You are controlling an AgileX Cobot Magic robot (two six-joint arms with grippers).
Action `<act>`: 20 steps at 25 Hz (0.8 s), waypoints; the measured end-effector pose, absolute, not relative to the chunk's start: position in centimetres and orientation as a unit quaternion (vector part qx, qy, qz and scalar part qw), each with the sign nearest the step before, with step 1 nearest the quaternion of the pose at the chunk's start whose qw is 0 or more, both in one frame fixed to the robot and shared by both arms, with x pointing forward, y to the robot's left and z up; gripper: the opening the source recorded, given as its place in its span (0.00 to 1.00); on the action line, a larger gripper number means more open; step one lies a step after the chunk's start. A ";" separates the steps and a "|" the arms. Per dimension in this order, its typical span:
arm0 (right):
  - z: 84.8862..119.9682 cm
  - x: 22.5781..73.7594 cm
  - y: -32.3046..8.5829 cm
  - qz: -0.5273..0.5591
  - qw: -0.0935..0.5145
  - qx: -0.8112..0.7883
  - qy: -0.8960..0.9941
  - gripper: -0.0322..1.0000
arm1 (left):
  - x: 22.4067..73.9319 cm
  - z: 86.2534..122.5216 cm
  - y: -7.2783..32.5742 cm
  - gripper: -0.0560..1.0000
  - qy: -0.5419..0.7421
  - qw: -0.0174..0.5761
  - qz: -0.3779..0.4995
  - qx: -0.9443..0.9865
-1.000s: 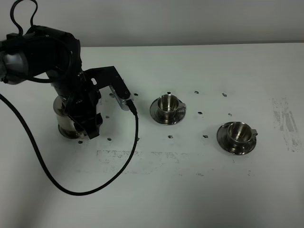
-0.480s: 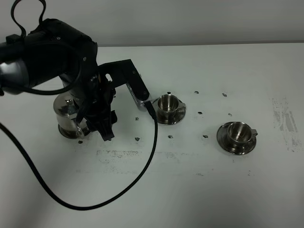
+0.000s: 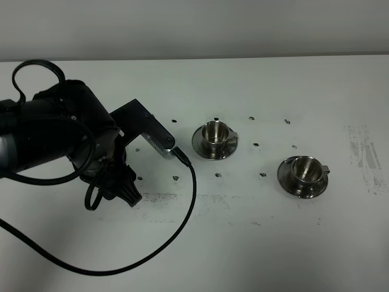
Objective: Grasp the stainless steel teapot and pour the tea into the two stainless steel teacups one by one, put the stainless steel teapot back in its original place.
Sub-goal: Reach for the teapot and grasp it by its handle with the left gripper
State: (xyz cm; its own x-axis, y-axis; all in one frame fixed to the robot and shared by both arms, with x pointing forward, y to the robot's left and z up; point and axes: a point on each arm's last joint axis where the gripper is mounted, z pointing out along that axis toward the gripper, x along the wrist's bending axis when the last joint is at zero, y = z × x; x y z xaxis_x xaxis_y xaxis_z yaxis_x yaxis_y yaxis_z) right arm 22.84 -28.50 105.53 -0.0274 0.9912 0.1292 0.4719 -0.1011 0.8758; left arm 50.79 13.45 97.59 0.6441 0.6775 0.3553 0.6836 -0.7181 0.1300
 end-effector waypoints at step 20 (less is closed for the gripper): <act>105.5 22.8 -28.5 0.407 0.318 0.620 0.590 0.41 | 53.3 92.8 12.7 0.58 -0.487 -0.058 -0.210 -0.846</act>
State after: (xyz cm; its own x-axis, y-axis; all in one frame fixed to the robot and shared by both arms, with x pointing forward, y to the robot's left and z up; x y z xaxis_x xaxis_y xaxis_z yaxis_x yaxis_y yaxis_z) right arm 22.83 -28.50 105.52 -0.0274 0.9912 0.1292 0.4729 -0.1010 0.8753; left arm 53.28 12.74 92.80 0.4381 0.8479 0.2986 0.7990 -0.5195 0.3028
